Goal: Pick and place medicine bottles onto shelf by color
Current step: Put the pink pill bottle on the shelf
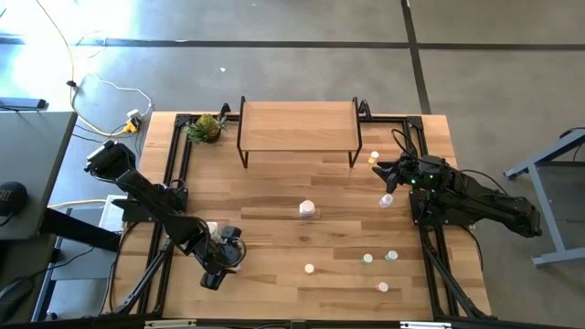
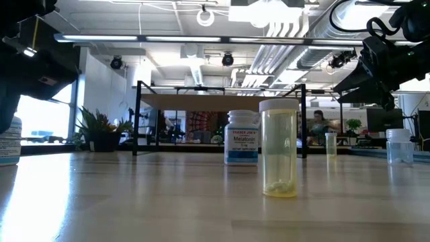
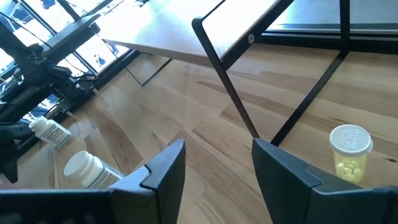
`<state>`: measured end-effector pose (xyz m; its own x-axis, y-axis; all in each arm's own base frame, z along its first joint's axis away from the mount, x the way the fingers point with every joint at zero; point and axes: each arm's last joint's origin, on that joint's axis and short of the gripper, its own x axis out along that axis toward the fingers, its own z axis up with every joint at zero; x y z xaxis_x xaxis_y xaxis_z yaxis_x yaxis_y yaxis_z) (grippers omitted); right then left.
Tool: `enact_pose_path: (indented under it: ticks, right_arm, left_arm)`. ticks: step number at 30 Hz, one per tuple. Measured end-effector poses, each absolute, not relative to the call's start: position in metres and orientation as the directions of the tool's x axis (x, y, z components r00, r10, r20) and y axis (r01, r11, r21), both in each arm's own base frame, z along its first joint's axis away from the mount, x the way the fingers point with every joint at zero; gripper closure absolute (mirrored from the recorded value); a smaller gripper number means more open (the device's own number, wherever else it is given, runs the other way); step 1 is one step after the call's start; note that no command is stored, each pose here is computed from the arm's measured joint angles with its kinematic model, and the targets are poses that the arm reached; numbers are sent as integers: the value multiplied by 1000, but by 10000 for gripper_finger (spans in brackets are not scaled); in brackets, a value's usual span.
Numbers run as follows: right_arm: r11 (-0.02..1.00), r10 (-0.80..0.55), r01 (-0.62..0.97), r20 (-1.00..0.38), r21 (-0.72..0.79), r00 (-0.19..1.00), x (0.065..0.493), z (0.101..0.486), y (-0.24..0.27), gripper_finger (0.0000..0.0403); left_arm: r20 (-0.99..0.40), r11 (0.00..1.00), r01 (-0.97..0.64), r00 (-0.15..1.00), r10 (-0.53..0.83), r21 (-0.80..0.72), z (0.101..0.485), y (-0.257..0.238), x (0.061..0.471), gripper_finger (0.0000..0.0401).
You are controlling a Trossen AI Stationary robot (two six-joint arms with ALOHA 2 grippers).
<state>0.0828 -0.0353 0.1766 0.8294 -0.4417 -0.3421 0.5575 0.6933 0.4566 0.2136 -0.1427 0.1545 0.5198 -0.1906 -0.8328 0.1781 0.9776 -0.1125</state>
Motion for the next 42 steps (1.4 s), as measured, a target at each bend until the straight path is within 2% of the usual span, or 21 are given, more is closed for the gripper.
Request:
enact_pose_path:
  ticks: [9,13,21,27,35,42]
  right_arm:
    - [693,-442,558,-342,456,829,83,177,-35,227]
    - [693,-442,558,-342,456,829,83,177,-35,227]
    - [693,-442,558,-342,456,829,83,176,-35,227]
    - [693,-442,558,-342,456,829,83,177,-35,227]
    - [693,-442,558,-342,457,829,83,177,-35,227]
    - [693,-442,558,-342,456,829,83,177,-35,227]
  left_arm:
    - [-829,980,145,525,-194,-137,155,-143,214,282]
    - [-828,981,107,527,-194,-162,155,-143,215,298]
    - [-807,972,0,557,-194,-234,158,-140,220,285]
    - [-779,955,-115,610,-149,-273,178,-124,244,291]
    - [-754,908,-287,656,-46,-305,218,-76,281,289]
    - [-747,898,-372,661,78,-236,261,-22,300,289]
